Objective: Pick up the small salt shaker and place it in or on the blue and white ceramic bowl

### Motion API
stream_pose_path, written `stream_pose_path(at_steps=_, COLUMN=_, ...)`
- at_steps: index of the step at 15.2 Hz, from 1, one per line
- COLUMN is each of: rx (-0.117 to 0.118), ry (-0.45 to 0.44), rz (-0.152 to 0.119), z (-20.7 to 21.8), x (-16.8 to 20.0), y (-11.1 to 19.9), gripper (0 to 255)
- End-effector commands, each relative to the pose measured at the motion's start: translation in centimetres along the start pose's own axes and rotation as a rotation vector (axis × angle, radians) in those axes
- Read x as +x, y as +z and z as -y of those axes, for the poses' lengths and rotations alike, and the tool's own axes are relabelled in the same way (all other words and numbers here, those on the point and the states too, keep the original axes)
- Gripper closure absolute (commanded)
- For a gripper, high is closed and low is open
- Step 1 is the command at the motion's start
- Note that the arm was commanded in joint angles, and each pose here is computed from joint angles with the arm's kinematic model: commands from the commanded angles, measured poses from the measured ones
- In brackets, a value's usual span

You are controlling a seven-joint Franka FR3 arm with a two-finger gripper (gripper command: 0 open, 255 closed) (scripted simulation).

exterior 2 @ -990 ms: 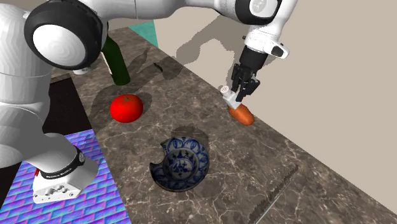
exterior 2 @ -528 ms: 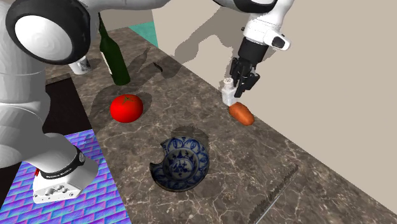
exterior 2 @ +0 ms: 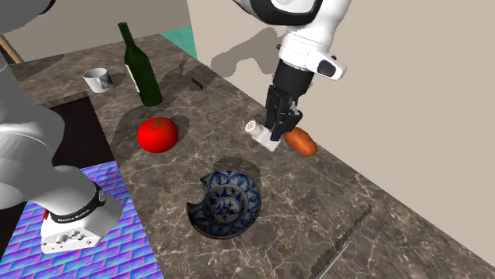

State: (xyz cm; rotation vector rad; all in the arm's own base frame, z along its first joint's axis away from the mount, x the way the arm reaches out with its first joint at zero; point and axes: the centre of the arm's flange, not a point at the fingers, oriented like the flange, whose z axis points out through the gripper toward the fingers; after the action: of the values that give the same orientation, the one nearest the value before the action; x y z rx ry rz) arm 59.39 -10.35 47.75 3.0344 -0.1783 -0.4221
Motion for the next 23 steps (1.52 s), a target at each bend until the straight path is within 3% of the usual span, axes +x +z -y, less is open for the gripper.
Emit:
stream_pose_path(at_steps=1, rx=0.001, ry=-0.001, rz=0.0, z=-1.4, x=-2.2, y=0.8, gripper=255)
stream_pose_path(at_steps=10, rx=0.001, ry=-0.001, rz=0.0, z=-8.2, x=-11.5, y=3.8, gripper=255)
stream_pose_path(at_steps=23, rx=0.001, ry=-0.001, rz=0.0, z=-7.9, x=-10.1, y=10.0, gripper=255)
